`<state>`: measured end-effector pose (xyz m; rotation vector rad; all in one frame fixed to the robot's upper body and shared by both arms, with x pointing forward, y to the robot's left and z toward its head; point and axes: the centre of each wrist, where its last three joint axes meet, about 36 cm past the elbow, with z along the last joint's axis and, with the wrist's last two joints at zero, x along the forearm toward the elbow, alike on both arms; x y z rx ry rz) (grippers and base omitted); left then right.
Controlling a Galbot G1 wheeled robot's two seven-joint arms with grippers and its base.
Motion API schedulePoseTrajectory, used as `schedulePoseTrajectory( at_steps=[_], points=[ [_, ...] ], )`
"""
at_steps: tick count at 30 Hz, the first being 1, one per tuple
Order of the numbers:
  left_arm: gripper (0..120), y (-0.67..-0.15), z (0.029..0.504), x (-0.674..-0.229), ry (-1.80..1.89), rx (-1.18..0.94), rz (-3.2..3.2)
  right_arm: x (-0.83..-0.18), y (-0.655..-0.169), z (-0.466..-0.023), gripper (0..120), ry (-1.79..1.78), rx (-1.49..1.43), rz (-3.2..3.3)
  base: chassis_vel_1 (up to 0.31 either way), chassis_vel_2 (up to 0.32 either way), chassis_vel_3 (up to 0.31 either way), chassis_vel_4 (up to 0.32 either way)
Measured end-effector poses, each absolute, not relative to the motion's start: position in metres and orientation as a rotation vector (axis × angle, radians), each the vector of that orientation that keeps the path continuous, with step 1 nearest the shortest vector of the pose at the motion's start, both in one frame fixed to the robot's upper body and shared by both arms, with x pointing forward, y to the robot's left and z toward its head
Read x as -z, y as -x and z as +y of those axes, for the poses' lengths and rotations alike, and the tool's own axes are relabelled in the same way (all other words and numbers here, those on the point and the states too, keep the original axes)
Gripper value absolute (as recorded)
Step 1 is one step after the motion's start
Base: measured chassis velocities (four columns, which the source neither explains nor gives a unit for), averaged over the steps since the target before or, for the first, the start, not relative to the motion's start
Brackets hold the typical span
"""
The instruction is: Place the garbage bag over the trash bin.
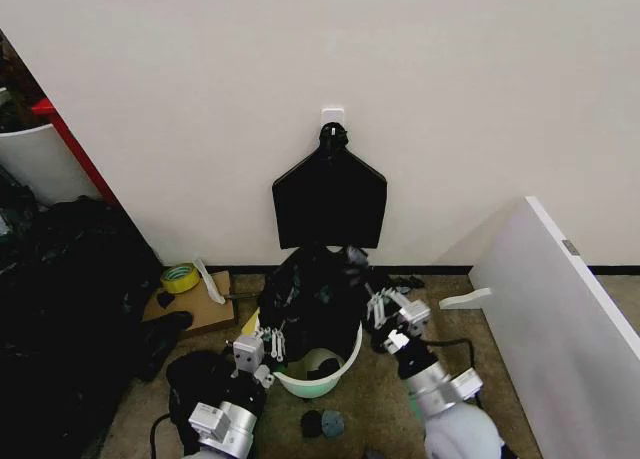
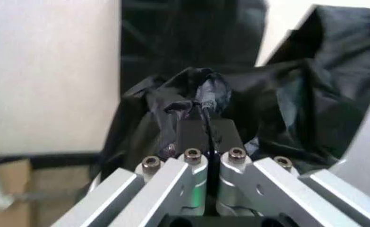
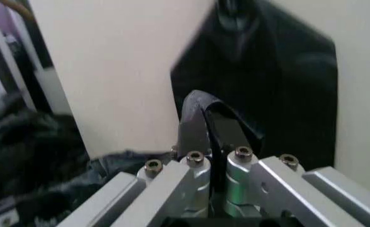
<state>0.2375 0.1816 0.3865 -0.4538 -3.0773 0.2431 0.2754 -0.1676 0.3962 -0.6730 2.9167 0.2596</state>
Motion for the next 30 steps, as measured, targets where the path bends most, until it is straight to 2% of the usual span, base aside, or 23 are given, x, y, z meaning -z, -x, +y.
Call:
schedulePoseTrajectory(
  at_steps=[11, 13, 18, 21, 30],
  points=[
    [0, -0.24, 0.208, -0.464, 0.241, -0.229, -2.871, -0.456, -0.209, -0.157, 0, 0.695, -0.373, 3.317, 0.0, 0.0, 0.0, 0.0],
    [0, -0.235, 0.209, -0.473, 0.243, -0.176, -2.807, -0.466, -0.198, -0.154, 0, 0.731, -0.397, 3.407, 0.0, 0.0, 0.0, 0.0],
    [0, -0.225, 0.209, -0.469, 0.269, -0.057, -2.751, -0.469, -0.188, -0.151, 0, 0.762, -0.371, 3.503, 0.0, 0.0, 0.0, 0.0],
    [0, -0.22, 0.208, -0.451, 0.276, 0.052, -2.726, -0.459, -0.188, -0.149, 0, 0.747, -0.312, 3.549, 0.0, 0.0, 0.0, 0.0],
    [0, -0.224, 0.199, -0.411, 0.237, 0.139, -2.703, -0.433, -0.196, -0.146, 0, 0.684, -0.207, 3.577, 0.0, 0.0, 0.0, 0.0]
  ],
)
